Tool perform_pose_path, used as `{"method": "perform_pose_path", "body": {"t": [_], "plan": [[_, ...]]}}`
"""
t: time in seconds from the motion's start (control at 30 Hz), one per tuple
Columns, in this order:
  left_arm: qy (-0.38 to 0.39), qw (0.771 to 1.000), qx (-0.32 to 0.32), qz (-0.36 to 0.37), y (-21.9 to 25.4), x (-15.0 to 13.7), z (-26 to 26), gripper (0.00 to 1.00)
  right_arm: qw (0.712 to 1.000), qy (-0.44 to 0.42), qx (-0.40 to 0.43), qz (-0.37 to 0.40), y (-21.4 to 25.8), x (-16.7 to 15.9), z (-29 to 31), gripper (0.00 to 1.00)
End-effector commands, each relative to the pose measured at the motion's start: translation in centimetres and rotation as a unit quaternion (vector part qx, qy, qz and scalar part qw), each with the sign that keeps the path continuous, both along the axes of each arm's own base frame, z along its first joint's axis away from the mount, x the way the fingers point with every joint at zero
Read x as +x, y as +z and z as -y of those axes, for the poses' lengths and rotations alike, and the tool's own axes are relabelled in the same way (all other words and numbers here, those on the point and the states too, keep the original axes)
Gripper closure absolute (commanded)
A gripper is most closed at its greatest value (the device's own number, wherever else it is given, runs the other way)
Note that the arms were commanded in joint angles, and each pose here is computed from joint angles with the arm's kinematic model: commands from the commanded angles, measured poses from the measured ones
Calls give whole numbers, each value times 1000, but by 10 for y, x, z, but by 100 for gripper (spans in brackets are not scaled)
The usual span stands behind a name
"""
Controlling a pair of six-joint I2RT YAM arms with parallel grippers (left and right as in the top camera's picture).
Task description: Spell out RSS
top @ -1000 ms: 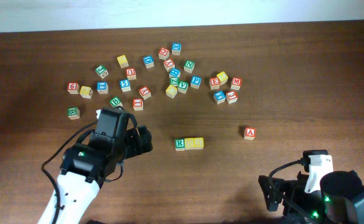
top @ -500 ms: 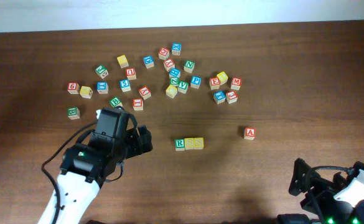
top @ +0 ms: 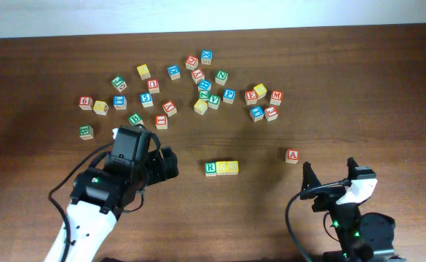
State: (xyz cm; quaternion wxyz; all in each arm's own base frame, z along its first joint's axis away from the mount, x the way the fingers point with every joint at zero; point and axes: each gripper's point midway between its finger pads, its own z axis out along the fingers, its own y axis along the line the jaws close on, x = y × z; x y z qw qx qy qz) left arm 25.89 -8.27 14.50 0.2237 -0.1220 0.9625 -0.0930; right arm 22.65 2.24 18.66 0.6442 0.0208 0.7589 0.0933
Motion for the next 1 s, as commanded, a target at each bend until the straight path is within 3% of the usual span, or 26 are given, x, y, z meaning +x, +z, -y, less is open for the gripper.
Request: {"method": "perform_pose_path", "body": {"t": [0.0, 0.1, 0.23, 0.57, 0.97], "plan": [[4, 1000, 5, 4, 1, 2, -3, 1, 998, 19, -55, 26, -2, 4, -5, 1], [4, 1000, 5, 4, 1, 2, -3, 1, 992, 30, -109, 56, -5, 10, -9, 2], [4, 1000, 5, 4, 1, 2, -3, 1, 990, 7, -112, 81, -16, 19, -2, 2], [4, 1000, 5, 4, 1, 2, -3, 1, 993, -62, -94, 42, -31, 19, 25, 2], [4, 1000, 5, 4, 1, 2, -3, 1, 994, -60, -83, 40, -31, 19, 24, 2]]}}
